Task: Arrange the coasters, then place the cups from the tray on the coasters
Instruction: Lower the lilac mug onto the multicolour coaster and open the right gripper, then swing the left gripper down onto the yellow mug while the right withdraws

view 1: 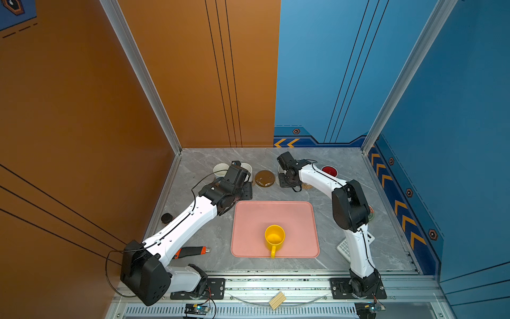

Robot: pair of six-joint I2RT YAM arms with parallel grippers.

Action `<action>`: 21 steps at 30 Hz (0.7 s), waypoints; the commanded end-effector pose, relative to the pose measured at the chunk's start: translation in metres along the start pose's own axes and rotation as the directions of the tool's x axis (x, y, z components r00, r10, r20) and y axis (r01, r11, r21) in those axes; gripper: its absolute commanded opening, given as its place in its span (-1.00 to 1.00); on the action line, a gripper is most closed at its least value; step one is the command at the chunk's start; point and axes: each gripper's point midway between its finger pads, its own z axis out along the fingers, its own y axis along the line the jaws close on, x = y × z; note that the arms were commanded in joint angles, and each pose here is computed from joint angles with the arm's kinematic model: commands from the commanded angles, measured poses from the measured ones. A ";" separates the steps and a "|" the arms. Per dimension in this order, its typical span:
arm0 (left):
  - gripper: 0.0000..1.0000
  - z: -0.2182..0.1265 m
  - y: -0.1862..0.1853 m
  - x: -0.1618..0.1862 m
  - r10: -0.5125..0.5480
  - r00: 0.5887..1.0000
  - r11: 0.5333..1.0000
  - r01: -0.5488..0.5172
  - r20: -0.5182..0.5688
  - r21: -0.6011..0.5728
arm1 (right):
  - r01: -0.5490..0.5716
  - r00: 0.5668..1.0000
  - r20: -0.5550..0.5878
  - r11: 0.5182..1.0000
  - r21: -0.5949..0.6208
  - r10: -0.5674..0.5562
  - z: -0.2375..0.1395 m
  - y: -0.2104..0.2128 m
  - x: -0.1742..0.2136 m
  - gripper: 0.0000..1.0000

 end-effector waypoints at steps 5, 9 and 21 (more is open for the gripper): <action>0.25 -0.004 0.004 0.004 -0.025 1.000 1.000 0.025 -0.002 0.008 | -0.026 0.997 0.077 1.000 -0.012 0.026 -0.014 -0.001 -0.021 -0.52; 0.25 -0.006 0.005 0.004 -0.027 1.000 1.000 0.026 0.004 0.008 | -0.022 0.998 0.067 1.000 -0.003 0.022 -0.014 -0.003 -0.015 -0.27; 0.25 -0.020 0.006 0.008 -0.034 0.999 0.999 0.033 0.022 0.043 | -0.022 0.993 0.114 1.000 -0.009 0.023 -0.051 -0.007 -0.014 0.07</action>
